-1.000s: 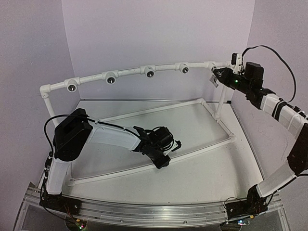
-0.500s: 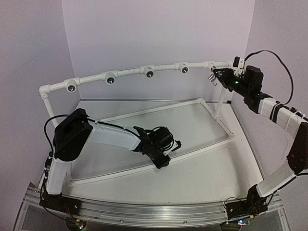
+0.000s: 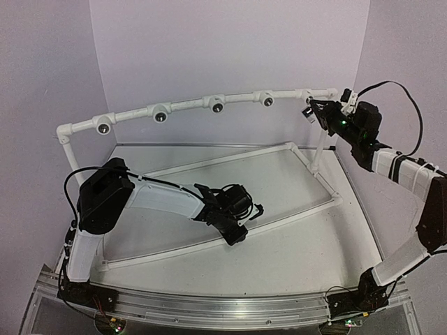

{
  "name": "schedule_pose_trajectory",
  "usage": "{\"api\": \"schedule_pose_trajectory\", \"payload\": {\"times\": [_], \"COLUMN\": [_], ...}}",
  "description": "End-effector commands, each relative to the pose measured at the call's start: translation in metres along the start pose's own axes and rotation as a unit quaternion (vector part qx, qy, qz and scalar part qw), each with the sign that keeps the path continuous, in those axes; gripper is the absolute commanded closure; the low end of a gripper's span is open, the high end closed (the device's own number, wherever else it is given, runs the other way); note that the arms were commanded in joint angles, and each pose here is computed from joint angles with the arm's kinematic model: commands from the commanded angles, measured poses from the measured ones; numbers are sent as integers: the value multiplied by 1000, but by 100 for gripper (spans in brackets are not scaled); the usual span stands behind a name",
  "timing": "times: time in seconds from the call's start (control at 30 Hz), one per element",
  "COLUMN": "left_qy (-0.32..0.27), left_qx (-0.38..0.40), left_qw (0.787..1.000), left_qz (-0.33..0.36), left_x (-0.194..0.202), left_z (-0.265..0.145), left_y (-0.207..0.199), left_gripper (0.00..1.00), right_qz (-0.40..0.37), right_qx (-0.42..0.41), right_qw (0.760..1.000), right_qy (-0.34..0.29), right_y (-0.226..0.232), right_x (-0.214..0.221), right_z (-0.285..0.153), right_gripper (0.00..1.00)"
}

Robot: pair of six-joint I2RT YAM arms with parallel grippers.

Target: Install the water faucets

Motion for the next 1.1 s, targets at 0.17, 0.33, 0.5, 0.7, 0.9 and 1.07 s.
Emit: {"api": "schedule_pose_trajectory", "payload": {"times": [0.17,0.33,0.5,0.7,0.9,1.07], "left_qy": [124,123,126,132,135,140], "left_qx": [49,43,42,40,38,35], "left_qw": [991,991,991,990,990,989], "left_qz": [-29,-28,-27,-27,-26,-24], "left_x": [45,44,45,48,49,52], "left_z": [19,19,21,25,28,28], "left_y": [-32,-31,-31,-31,-31,-31], "left_gripper": [100,100,100,100,100,100], "right_qz": [92,137,179,224,284,345], "right_qx": [10,-1,-13,-23,-31,-37], "right_qw": [992,985,977,966,948,927], "right_qy": [-91,-103,-116,-131,-138,-142], "right_y": [-16,-19,-20,-20,-20,-22], "right_x": [-3,-2,0,0,-1,-1], "right_z": [6,6,4,4,5,5], "right_gripper": [100,100,100,100,100,100]}}
Point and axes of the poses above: each gripper's point midway between its finger pads, its own z axis out along the fingers, its own y axis along the line the jaws close on, x = y × z, the point moved 10 cm from there along -z, back along the fingers, and after that the axes turned 13 degrees about z, right-handed, at the moved point
